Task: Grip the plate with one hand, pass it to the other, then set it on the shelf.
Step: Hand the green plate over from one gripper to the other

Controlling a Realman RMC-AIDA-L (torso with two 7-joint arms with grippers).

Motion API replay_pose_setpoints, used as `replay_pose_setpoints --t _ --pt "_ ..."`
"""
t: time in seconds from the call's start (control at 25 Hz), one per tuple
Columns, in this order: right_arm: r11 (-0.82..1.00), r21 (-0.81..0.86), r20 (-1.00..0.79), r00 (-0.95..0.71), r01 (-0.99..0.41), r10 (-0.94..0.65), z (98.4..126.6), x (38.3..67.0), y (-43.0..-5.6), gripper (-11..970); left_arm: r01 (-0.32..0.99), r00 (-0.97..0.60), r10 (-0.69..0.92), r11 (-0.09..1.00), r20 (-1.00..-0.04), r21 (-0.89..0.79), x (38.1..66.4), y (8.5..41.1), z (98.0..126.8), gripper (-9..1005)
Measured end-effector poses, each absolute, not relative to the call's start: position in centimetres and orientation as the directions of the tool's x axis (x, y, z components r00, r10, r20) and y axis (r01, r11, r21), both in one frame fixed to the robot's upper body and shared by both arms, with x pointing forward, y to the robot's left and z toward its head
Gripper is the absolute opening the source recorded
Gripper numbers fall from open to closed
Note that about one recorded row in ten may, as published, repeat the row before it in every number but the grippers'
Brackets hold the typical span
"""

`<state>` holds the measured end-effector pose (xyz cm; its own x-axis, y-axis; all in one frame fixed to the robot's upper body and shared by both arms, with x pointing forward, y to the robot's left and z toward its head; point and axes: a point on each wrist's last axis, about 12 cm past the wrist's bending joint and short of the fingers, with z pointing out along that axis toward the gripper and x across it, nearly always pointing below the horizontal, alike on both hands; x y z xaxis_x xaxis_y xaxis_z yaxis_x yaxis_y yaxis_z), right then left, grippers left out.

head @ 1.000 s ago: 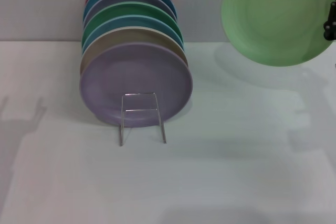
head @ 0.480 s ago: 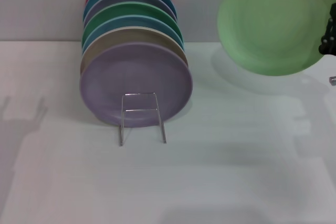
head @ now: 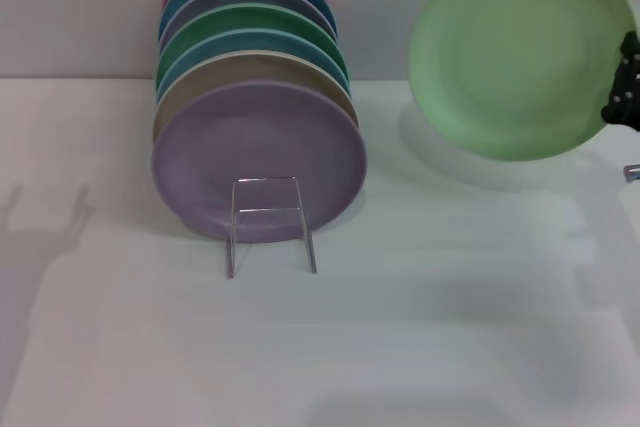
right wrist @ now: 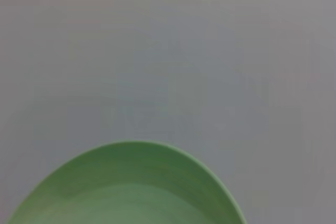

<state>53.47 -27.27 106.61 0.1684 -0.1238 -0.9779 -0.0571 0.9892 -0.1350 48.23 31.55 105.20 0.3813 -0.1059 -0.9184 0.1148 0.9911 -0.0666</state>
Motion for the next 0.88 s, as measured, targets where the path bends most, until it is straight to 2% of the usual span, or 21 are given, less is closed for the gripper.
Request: replay_pose_setpoints --t 0.88 --pt "0.995 -0.061 -0.988 0.149 -0.08 -0.049 105.3 52.5 -27.8 23 0.163 0.381 -0.122 0.985 -0.917 -0.063 48.1 30.6 105.2 860"
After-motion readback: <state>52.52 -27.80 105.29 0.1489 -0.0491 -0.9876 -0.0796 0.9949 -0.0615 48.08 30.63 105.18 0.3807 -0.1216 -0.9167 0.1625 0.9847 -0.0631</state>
